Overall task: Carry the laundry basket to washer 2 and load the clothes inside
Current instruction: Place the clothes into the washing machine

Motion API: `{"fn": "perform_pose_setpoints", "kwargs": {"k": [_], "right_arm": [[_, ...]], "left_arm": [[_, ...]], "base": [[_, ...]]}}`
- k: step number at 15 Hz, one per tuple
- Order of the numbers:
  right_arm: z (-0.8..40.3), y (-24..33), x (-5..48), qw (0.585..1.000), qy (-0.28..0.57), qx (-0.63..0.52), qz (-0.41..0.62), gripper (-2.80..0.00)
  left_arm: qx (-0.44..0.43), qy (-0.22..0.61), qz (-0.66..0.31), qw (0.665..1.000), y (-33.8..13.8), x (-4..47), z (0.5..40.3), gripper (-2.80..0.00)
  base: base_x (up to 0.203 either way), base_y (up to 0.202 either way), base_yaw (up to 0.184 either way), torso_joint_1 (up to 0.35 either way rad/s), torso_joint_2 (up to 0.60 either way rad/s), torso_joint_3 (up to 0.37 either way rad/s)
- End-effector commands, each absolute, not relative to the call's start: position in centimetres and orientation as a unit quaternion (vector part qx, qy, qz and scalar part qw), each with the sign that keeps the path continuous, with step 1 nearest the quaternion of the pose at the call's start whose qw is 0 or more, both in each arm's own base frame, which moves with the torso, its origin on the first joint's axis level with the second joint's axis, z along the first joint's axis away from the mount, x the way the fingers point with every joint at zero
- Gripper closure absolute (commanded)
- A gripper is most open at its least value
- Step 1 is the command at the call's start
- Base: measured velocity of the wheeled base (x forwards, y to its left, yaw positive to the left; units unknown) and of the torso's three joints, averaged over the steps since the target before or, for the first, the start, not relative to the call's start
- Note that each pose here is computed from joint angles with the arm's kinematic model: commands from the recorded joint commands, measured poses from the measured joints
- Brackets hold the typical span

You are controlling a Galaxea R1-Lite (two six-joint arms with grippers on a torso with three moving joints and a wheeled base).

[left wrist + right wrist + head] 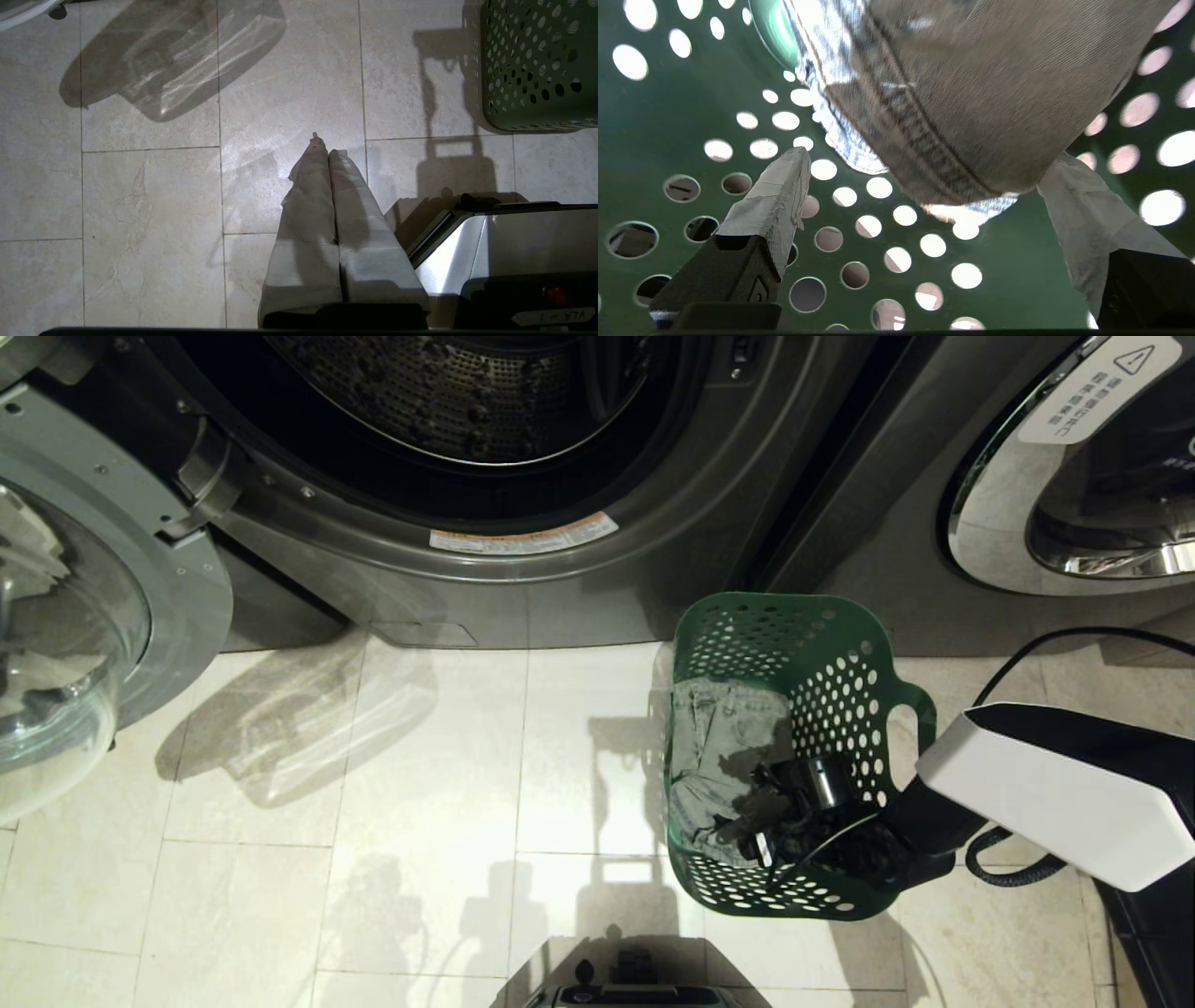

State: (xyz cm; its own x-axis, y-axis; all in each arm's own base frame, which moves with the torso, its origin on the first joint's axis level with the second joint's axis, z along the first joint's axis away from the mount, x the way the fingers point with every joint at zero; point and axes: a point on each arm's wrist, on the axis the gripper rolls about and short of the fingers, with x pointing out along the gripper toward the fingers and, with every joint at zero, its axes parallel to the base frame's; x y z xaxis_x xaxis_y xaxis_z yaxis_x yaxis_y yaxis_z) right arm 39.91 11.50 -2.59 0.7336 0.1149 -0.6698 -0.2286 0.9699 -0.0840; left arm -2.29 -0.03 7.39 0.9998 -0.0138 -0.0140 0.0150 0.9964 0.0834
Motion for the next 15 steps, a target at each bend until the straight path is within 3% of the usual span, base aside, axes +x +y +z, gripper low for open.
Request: {"fn": "perform_pose_setpoints", "kwargs": {"k": [1,4,5,15], "right_arm": [[-3.26,11.79,39.88,0.926,0.357,-0.084,0.093,-2.80],[-3.32,11.88,40.13,0.928,0.351,-0.085,0.093,-2.80],[-3.47,11.97,40.29,0.929,0.348,-0.084,0.093,0.00],[-3.97,12.24,40.33,0.931,0.347,-0.092,0.066,0.00]], "left_arm": [[0.042,0.007,-0.007,0.999,-0.03,-2.28,7.34,0.00],[0.042,0.007,-0.007,0.999,-0.03,-2.28,7.34,0.00],[0.042,0.007,-0.007,0.999,-0.03,-2.28,7.34,0.00],[0.042,0.007,-0.008,0.999,-0.03,-2.28,7.34,0.00]], "base": [[0.000,0.000,0.000,0.000,0.00,0.000],[0.000,0.000,0.000,0.000,0.00,0.000],[0.000,0.000,0.000,0.000,0.00,0.000],[0.000,0.000,0.000,0.000,0.00,0.000]]}}
